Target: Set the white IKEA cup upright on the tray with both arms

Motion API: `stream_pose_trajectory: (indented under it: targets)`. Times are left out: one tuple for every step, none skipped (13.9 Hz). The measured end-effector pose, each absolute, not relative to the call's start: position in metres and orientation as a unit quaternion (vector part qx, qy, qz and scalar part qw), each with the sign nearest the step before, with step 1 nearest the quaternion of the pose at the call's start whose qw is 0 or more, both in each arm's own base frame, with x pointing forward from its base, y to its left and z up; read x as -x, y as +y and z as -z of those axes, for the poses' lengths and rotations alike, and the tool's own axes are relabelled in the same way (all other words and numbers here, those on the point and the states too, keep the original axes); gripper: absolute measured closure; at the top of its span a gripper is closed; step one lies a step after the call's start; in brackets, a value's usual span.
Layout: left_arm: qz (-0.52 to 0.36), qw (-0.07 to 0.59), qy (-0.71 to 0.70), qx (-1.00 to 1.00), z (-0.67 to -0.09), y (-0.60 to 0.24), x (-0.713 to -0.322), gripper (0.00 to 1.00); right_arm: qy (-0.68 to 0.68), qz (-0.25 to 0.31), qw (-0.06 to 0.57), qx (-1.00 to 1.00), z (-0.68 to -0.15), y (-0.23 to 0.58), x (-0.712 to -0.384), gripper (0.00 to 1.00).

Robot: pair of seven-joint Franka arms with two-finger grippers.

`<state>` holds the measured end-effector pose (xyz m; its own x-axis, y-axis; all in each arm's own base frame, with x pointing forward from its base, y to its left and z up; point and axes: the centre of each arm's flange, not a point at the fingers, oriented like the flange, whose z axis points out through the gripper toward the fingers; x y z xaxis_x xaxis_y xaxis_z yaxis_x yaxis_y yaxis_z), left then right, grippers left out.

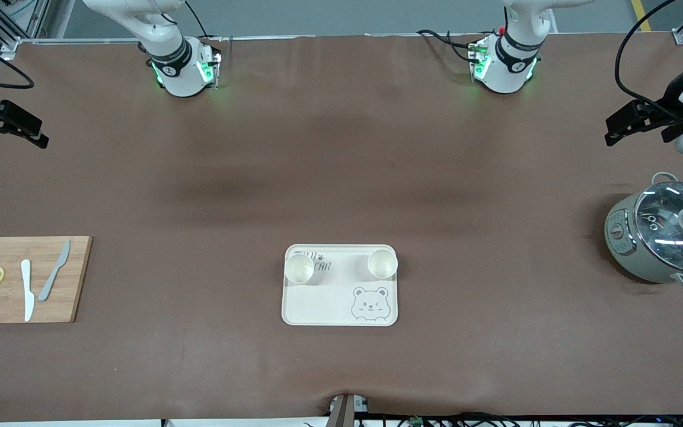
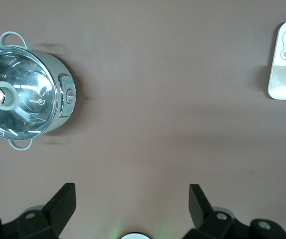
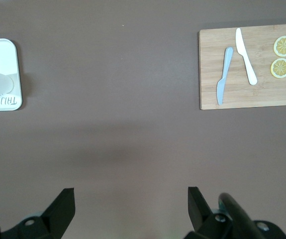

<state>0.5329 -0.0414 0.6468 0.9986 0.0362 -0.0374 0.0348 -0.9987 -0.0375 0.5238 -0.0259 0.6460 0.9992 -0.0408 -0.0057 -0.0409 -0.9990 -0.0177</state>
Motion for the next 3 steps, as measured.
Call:
stream_pose_trajectory:
  targets:
    - [-0.02, 0.018, -0.018, 0.999, -0.6466, -0.0413, -0.5328, 0.0, 0.02, -0.003, 0.009, 1.0, -0.6459, -0.0259, -0.5238, 0.0]
    - [-0.021, 0.019, -0.018, 0.999, -0.6463, -0.0412, -0.5328, 0.0, 0.02, -0.003, 0.009, 1.0, -0.6459, -0.0259, -0.5238, 0.0]
    - [-0.022, 0.019, -0.018, 0.999, -0.6454, -0.0412, -0.5331, 0.0, 0.02, -0.003, 0.009, 1.0, -0.6459, -0.0259, -0.5238, 0.0]
